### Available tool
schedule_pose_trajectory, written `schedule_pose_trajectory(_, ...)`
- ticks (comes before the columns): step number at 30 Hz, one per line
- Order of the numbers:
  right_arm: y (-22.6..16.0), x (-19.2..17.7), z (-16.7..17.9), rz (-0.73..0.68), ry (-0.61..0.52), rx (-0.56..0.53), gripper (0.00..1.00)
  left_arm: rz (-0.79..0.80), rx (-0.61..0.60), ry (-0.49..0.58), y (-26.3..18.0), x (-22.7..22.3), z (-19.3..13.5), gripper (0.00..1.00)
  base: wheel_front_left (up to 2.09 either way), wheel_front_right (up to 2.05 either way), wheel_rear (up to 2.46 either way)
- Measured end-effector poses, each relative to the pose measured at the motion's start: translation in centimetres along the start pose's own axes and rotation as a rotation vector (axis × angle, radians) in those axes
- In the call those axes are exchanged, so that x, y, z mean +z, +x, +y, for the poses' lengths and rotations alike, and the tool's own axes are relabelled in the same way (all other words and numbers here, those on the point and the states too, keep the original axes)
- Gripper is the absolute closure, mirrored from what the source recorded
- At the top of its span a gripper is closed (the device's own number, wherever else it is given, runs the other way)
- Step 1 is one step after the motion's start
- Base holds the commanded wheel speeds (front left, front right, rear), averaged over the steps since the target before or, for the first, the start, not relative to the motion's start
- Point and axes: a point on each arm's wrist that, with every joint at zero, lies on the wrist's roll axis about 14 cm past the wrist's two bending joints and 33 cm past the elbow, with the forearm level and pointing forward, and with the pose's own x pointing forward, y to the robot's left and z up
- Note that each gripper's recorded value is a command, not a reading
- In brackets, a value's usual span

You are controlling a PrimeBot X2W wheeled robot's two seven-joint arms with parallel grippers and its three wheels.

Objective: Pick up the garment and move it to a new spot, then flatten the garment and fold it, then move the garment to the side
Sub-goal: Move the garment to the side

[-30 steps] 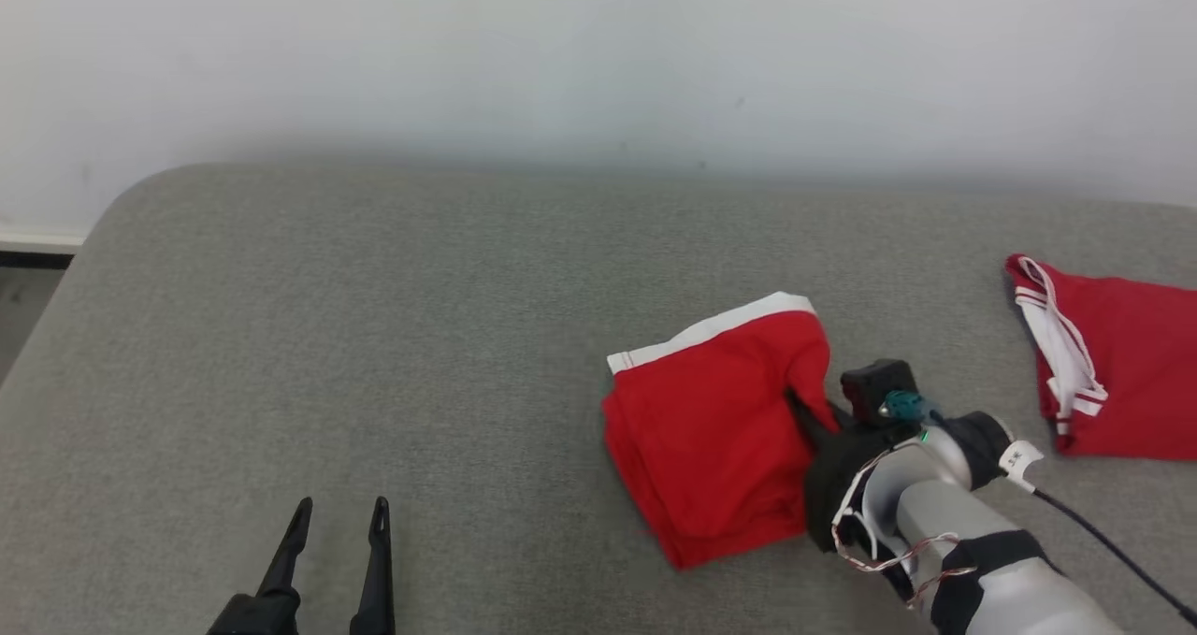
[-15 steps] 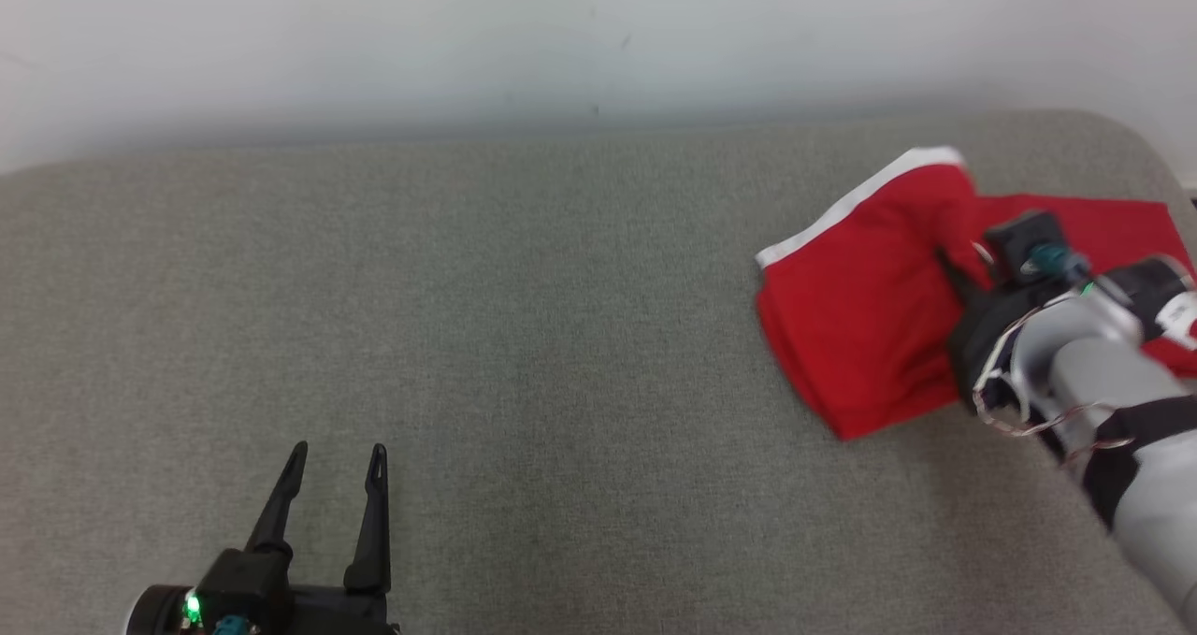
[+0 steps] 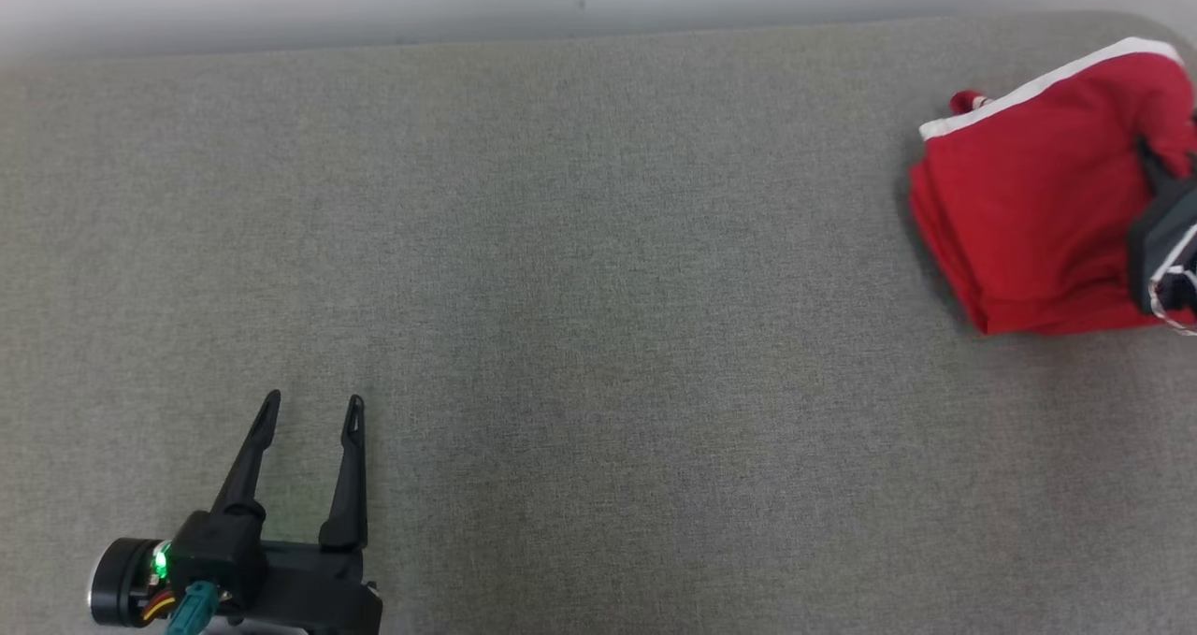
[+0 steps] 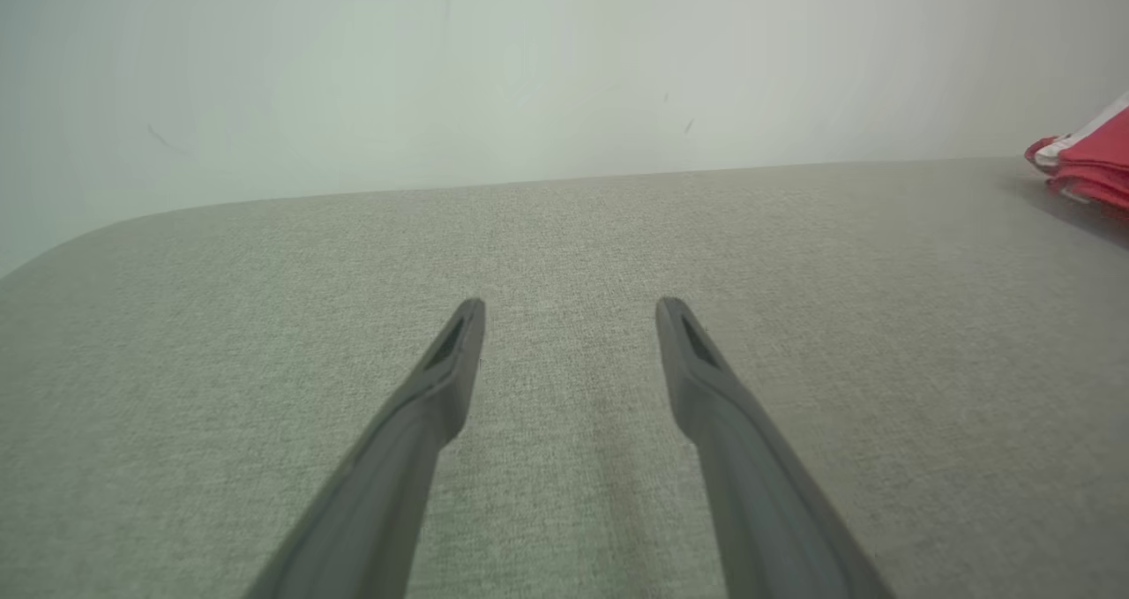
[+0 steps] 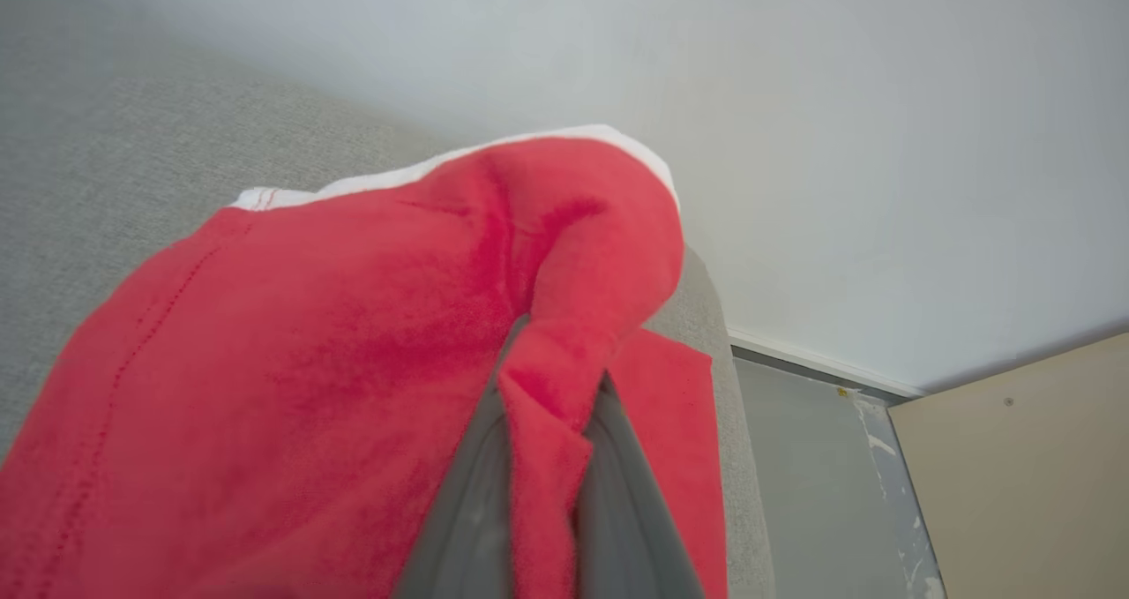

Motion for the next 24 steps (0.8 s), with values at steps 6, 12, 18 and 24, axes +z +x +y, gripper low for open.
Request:
schedule_pose_trajectory(6, -0.2, -1.7, -4.2, 0.061, -0.007, -0.089, 1.0, 0.014, 0.001, 0.002, 0.6, -0.8, 0.3, 0.0, 0.0, 0.0, 0.0)
schedule_pose_trajectory(12, 0.3, -2.4, -5.2, 0.079, -0.01, -0.113, 1.0, 0.014, -0.001, 0.005, 1.4, -1.1, 0.5, 0.0, 0.0, 0.0, 0.0)
schedule_pose_trajectory(18, 0.7, -3.7, -5.4, 0.117, -0.001, -0.126, 0.19, 0.029, 0.003, 0.006, 1.5, -1.7, 0.8, 0.0, 0.0, 0.0, 0.0)
schedule_pose_trajectory(24, 0.6, -3.2, -5.6, 0.103, 0.005, -0.135, 0.0, 0.021, 0.019, 0.01, 1.4, -1.3, 1.3, 0.0, 0.0, 0.0, 0.0)
